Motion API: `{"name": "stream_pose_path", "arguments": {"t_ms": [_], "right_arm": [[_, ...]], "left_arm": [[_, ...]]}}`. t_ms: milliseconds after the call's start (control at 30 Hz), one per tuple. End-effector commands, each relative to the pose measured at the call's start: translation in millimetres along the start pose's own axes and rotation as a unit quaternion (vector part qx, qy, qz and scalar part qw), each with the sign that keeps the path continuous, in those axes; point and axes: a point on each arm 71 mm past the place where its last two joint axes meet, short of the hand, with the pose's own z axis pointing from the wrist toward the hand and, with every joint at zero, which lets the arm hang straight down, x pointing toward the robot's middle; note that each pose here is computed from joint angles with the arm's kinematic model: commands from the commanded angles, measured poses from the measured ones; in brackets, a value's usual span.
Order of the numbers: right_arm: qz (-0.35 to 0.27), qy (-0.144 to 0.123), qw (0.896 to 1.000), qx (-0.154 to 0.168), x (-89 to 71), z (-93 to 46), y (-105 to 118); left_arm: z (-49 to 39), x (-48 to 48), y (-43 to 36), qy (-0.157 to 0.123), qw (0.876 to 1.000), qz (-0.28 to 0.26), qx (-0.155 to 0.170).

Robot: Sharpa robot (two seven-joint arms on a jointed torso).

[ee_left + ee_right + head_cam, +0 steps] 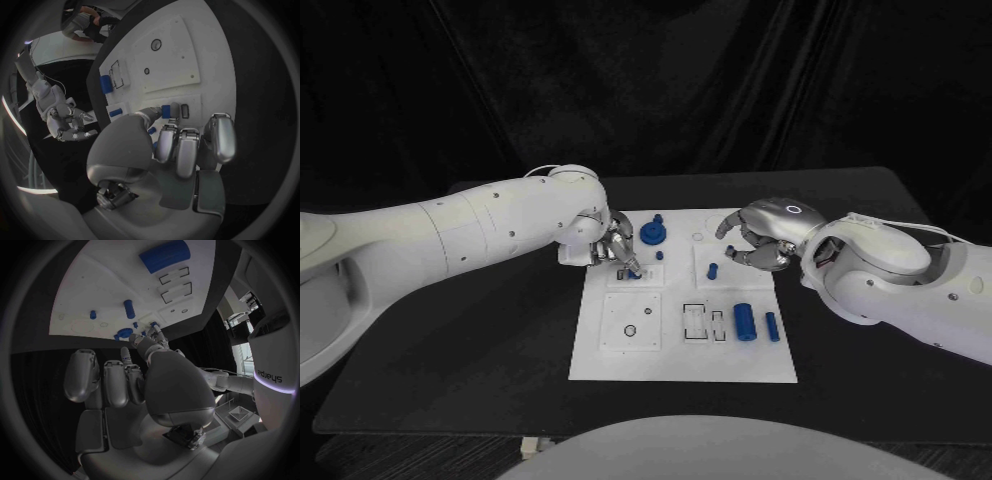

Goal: Assemble the parts on the task board

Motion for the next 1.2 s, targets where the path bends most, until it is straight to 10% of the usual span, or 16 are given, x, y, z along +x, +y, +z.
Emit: {"name": "stream_pose_path", "arguments": {"t_ms": [33,1200], "right_arm": [[-0.001,0.005,1.000,0.009,2.1,-0.1,-1.4],[0.010,0.017,1.000,0.013,9.1,0.2,-2.6]], "left_arm": [[2.3,3.1,-0.5,0.005,1.000,0.000,0.002],[5.8,7.0,1.2,0.013,1.000,0.001,-0.006]]}}
